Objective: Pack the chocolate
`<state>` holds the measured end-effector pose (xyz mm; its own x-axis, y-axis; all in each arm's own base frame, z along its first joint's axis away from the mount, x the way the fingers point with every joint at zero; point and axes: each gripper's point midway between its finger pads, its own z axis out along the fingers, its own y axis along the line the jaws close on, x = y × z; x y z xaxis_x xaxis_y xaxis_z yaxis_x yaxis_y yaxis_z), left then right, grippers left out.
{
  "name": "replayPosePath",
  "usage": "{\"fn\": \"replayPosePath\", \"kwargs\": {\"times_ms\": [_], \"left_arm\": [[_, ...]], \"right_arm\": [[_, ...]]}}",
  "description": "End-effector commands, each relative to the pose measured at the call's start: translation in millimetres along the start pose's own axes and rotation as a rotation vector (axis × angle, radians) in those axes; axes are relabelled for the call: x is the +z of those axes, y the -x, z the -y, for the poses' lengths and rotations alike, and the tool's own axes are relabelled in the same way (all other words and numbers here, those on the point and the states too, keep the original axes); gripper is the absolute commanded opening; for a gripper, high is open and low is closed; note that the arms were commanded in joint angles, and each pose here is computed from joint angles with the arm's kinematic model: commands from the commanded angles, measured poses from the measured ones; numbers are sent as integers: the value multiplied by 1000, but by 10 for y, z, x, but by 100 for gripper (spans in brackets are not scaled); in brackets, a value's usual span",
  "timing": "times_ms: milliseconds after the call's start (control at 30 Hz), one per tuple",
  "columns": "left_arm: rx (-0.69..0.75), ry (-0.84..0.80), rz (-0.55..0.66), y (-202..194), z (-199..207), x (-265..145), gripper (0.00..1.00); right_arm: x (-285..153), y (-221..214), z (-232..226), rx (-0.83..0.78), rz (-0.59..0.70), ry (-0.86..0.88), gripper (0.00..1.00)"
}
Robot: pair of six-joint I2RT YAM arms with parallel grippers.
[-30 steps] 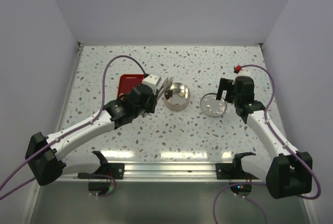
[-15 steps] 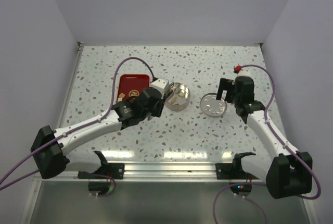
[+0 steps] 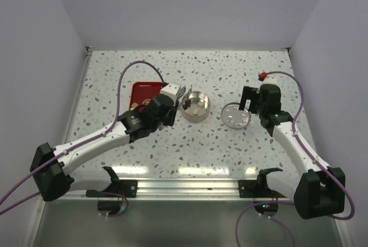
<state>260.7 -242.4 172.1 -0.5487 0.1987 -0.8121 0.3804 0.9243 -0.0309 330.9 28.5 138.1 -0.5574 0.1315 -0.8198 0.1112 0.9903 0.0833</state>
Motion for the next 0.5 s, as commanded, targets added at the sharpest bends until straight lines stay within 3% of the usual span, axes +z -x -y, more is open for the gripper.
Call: {"fn": "replayPosePath", "kwargs": {"times_ms": [0,200,467], "left_arm": [[-94,61,113,369,-345,-222,40],[-159,194,82,137,-1008,-294,40],[-178,175,23,-189,-1025,-183,40]], "right_arm": [[-44,238,-51,3,54,15,99],[-50,240,-58,3,56,18,99],[-51,239,-57,0,54,18,99]]}}
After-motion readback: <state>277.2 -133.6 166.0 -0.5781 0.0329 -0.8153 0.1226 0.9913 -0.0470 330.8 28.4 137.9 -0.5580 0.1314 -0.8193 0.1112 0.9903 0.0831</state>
